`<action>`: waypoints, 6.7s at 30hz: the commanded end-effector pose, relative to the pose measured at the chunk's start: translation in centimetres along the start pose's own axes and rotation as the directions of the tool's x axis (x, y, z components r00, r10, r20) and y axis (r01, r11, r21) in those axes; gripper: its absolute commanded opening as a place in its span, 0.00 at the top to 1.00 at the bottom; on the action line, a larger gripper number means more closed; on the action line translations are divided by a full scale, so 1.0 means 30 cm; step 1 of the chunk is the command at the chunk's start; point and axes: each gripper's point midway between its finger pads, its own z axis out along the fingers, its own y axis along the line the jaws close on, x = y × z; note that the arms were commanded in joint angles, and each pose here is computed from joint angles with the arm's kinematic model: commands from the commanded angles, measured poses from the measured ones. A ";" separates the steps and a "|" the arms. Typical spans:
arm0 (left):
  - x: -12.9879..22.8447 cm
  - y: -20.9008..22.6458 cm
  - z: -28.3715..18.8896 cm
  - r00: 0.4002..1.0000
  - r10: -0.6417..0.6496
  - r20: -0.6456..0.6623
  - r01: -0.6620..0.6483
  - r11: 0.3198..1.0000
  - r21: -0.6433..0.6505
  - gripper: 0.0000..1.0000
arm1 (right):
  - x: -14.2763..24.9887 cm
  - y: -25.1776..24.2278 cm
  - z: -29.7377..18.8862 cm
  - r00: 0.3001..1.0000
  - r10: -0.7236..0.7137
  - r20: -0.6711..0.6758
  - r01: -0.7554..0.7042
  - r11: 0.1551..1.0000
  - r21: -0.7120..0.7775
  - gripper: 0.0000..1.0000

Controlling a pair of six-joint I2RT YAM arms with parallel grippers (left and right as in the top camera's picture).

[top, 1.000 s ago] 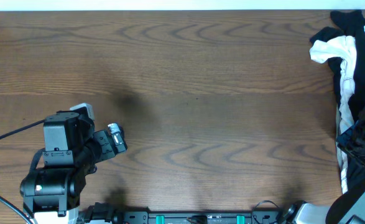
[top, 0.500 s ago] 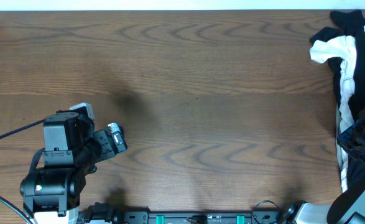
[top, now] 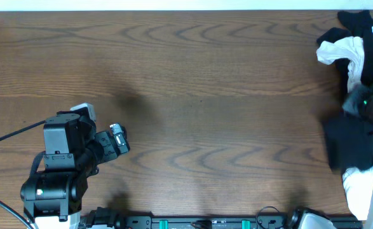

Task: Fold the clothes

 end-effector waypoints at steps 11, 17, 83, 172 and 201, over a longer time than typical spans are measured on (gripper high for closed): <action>-0.021 -0.014 -0.017 1.000 0.011 0.020 -0.011 1.000 0.012 0.02 | 0.227 0.716 -0.178 0.882 -0.463 0.092 0.438 0.730 -0.524 0.99; -0.020 -0.014 -0.017 1.000 0.011 0.019 -0.011 1.000 0.011 0.02 | 0.354 0.853 -0.053 0.820 -0.572 0.016 0.485 0.679 -0.552 0.99; 0.404 -0.691 0.703 0.876 0.072 -0.478 0.075 0.956 0.283 0.06 | 0.310 0.202 0.147 0.901 -0.180 -0.395 0.197 0.980 0.002 0.35; 0.385 0.203 0.520 0.877 -0.291 -0.383 0.220 0.951 -0.219 0.26 | 0.362 0.229 0.124 0.840 -0.312 -0.443 0.289 0.950 -0.122 0.34; 0.484 0.148 0.651 0.828 -0.241 -0.506 0.183 0.970 -0.162 0.67 | 0.366 0.227 0.121 0.837 -0.312 -0.450 0.289 0.950 -0.121 0.35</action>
